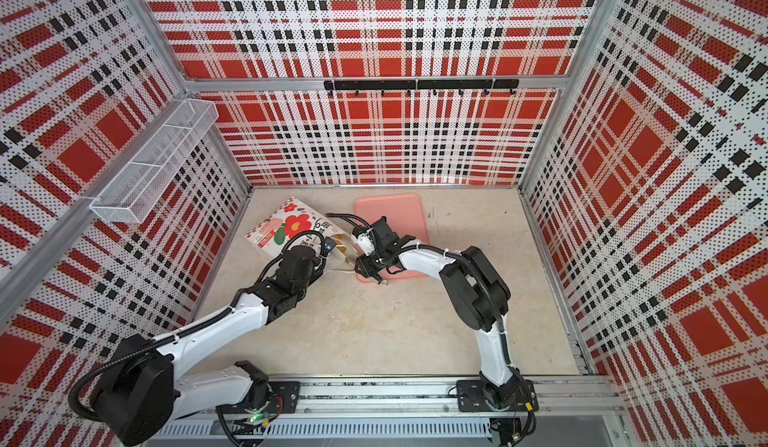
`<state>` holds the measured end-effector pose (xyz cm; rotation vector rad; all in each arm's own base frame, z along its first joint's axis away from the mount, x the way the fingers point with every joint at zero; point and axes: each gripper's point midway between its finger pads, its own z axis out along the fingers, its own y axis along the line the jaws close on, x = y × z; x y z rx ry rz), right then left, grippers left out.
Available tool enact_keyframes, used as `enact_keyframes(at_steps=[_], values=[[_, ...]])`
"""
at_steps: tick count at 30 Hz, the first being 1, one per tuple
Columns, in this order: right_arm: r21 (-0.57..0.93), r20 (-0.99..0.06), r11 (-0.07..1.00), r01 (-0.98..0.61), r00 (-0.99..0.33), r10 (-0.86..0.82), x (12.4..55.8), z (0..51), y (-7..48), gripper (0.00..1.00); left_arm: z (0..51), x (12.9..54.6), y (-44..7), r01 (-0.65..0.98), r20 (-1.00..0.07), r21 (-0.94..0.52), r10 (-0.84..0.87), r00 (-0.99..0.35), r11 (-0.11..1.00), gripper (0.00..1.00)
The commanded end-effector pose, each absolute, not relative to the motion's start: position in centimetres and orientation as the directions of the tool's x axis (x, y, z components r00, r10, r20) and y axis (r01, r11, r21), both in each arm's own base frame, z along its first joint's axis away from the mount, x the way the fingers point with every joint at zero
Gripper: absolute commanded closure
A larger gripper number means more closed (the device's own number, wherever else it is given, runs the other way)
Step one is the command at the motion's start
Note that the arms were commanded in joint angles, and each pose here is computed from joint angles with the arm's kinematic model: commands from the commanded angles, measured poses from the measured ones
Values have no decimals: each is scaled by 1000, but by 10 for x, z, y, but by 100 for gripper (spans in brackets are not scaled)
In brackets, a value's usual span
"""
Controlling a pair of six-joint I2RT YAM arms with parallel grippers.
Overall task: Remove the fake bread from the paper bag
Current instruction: 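Push the tongs into the bag and close them on the baguette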
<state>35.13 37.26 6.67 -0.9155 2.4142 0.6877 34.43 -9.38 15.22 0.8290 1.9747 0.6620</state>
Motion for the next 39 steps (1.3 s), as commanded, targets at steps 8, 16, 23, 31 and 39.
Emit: enact_keyframes(at_steps=[8,16,23,31,39], values=[[268,-637,684,-679,-658,-403,348,100,367,51,147,346,-102,310,-499,717,770,-397,624,100],[257,-640,684,-683,-650,-409,354,100,370,50,149,345,-102,307,-505,714,767,-396,629,100],[254,-654,661,-706,-629,-420,366,101,385,49,147,345,-103,313,-503,712,768,-397,628,100],[291,-682,623,-726,-614,-398,373,105,402,53,145,345,-104,316,-504,709,767,-397,630,100],[348,-679,614,-708,-642,-356,360,103,399,65,143,346,-105,313,-505,706,762,-406,635,100]])
